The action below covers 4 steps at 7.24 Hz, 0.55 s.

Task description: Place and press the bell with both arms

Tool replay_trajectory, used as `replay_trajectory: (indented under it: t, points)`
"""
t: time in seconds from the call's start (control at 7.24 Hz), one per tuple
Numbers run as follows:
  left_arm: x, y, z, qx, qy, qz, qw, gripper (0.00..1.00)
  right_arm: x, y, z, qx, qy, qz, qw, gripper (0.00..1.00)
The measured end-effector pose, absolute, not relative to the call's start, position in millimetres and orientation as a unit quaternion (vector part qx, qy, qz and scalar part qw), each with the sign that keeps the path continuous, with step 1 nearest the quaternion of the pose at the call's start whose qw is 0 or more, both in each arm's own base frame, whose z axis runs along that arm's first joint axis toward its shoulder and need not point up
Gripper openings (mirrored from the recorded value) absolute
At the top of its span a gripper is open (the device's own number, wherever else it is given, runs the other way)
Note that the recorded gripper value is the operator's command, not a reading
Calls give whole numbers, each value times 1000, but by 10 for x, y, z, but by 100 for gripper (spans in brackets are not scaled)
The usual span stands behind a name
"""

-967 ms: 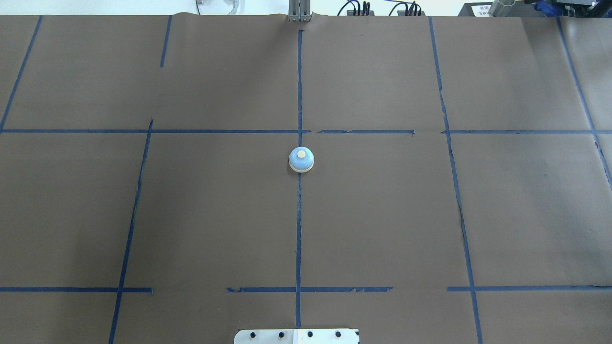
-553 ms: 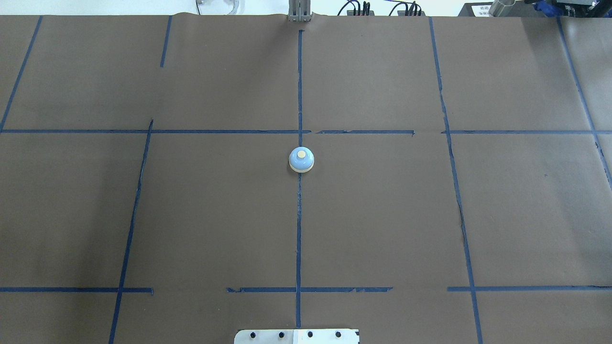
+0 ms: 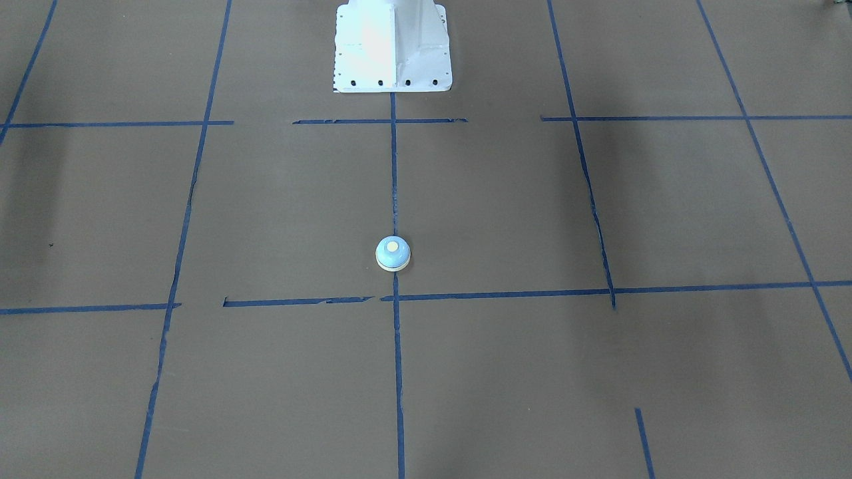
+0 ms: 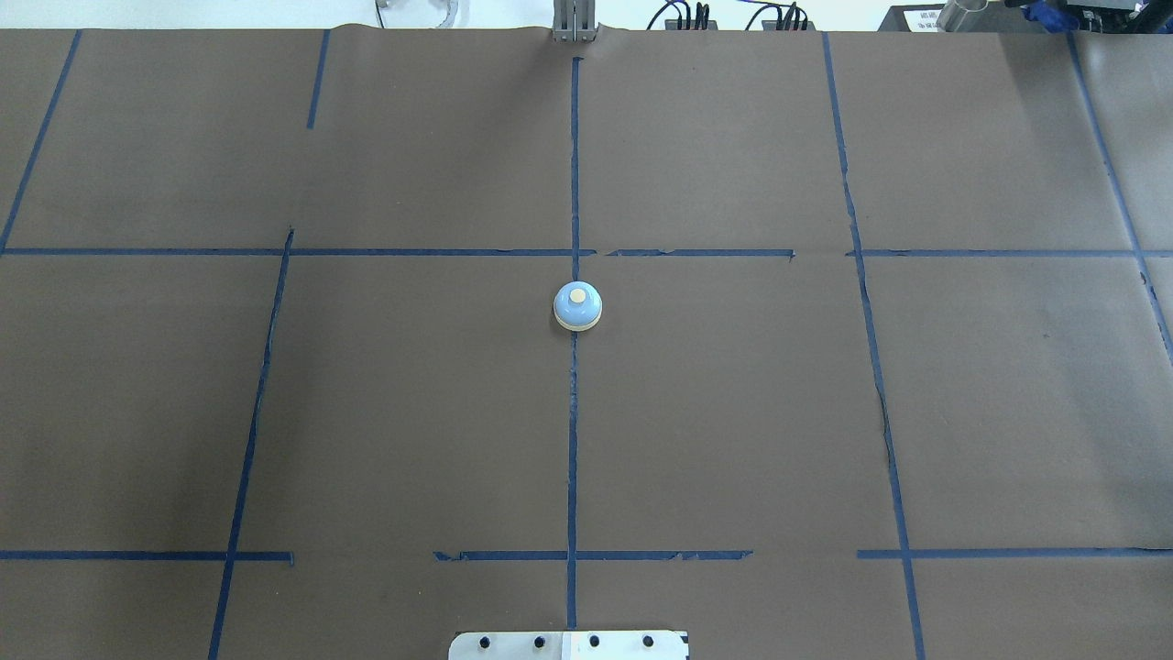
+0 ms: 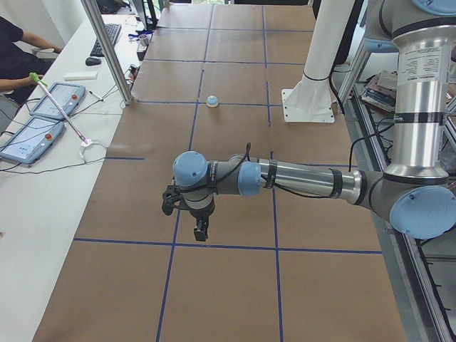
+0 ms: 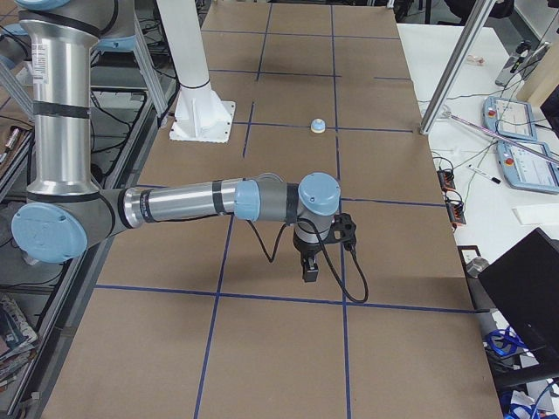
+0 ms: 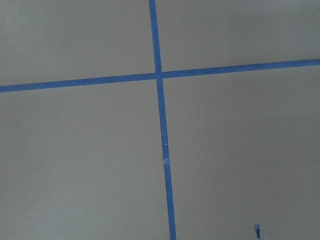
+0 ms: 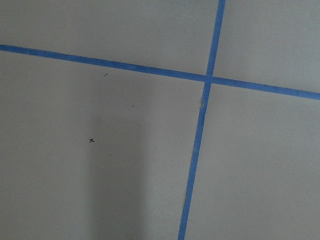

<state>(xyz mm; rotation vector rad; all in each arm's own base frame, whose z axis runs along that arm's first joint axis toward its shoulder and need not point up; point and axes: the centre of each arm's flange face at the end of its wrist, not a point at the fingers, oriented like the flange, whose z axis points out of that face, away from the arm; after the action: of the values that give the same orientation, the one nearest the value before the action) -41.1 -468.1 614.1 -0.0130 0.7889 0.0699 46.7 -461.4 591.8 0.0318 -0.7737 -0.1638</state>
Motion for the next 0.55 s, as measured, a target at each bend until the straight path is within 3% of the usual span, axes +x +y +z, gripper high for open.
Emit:
replay_trajectory:
  t: [0.55]
  points:
    - [-355, -4507, 6342, -17, 379, 34, 924, 100, 403, -4626, 5927, 10, -370, -85, 925, 100]
